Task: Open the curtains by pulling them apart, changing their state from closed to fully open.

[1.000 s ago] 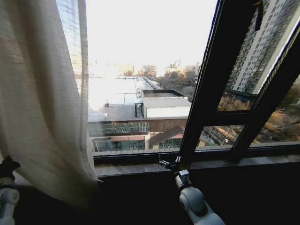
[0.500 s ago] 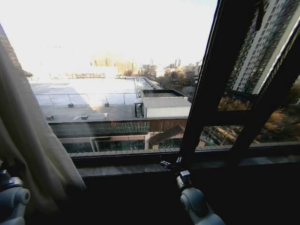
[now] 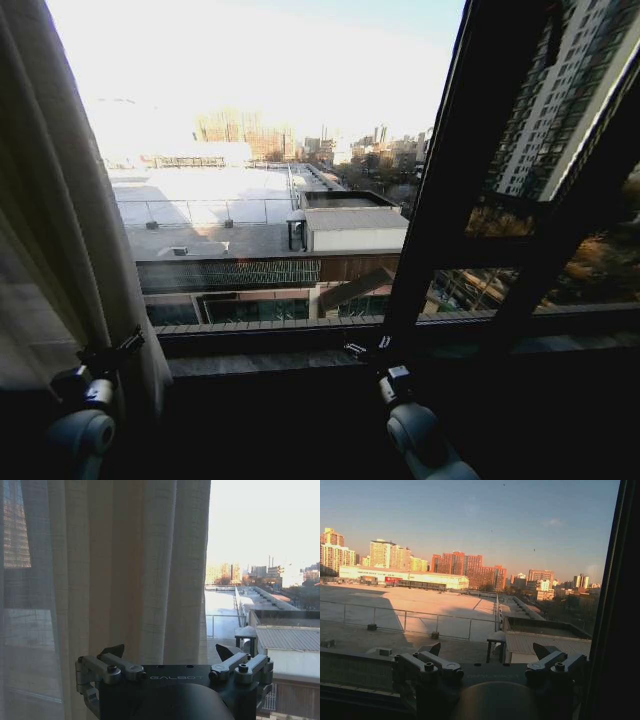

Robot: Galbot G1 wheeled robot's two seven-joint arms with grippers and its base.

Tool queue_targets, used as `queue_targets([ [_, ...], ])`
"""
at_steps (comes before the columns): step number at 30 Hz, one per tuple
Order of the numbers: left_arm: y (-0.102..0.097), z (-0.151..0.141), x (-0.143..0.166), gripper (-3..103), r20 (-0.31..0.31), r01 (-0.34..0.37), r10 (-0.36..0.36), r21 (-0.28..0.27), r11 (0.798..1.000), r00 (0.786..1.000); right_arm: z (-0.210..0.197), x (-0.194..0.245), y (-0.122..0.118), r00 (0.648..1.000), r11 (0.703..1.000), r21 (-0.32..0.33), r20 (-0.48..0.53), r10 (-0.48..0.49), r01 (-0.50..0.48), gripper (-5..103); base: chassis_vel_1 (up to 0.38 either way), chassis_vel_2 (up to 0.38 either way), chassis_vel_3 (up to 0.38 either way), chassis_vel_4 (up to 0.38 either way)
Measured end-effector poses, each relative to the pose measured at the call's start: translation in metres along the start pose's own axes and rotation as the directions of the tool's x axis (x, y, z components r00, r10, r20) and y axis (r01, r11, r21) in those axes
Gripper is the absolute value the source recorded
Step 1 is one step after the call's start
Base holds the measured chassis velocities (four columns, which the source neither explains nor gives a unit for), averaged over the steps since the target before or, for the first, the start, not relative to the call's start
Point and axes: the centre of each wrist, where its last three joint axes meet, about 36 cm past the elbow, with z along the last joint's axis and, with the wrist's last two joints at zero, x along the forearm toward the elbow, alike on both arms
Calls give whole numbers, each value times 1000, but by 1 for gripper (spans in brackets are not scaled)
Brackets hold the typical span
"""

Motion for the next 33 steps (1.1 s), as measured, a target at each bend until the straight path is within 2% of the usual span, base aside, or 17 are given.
queue_targets([
  [4,7,1,-19,100,14,-37,37,-6,999,999,0,0,0,1000,1000,0,2,1,-1,100,0,0,0,0],
  [6,13,1,-34,100,29,-89,90,-15,996,996,-1,0,-1,1000,1000,0,6,2,-2,100,0,0,0,0],
  [9,15,-1,-50,100,49,-125,126,-27,992,991,-1,0,-1,1000,1000,1,8,4,-5,100,0,0,0,0],
  [13,14,-4,-68,100,61,-148,150,-32,988,987,-1,0,-2,1000,1000,2,8,8,-8,100,0,0,0,0],
  [14,14,-9,-79,103,68,-155,157,-31,987,985,-1,0,-1,1000,1000,2,9,10,-10,100,0,0,0,0],
  [16,13,-9,-80,103,68,-156,158,-31,987,985,-1,0,-1,1000,1000,2,9,11,-11,100,0,0,0,0],
  [20,12,-13,-91,85,69,-159,161,-32,987,984,-1,0,-2,1000,1000,0,11,23,-23,100,0,0,0,0],
  [21,12,-13,-91,85,69,-159,161,-32,987,984,-1,0,-2,1000,1000,0,11,23,-23,100,0,0,0,0],
  [23,13,-10,-93,74,60,-156,158,-32,987,986,-1,0,-3,1000,1000,0,11,28,-28,100,0,0,0,0],
  [25,13,-10,-93,74,59,-155,157,-32,987,986,-1,0,-4,1000,1000,0,10,29,-29,100,0,0,0,0],
  [26,14,-8,-94,68,55,-153,154,-31,988,987,-1,0,-4,1000,1000,0,10,30,-30,100,0,0,0,0],
  [27,15,-7,-94,57,53,-151,152,-31,988,987,0,0,-4,999,1000,0,9,31,-31,100,0,0,0,0],
  [28,15,-7,-94,57,53,-151,152,-31,988,987,0,0,-4,999,1000,0,9,31,-31,100,0,0,0,0],
  [29,16,-7,-94,52,52,-149,150,-30,988,987,0,0,-3,999,1000,-1,10,31,-31,100,0,0,0,0],
  [31,16,-7,-95,52,52,-148,150,-29,989,987,0,0,-3,999,1000,-1,10,31,-31,100,0,0,0,0],
  [33,17,-8,-95,40,52,-146,148,-29,989,988,-1,0,-3,999,1000,-1,11,31,-31,100,0,0,0,0],
])
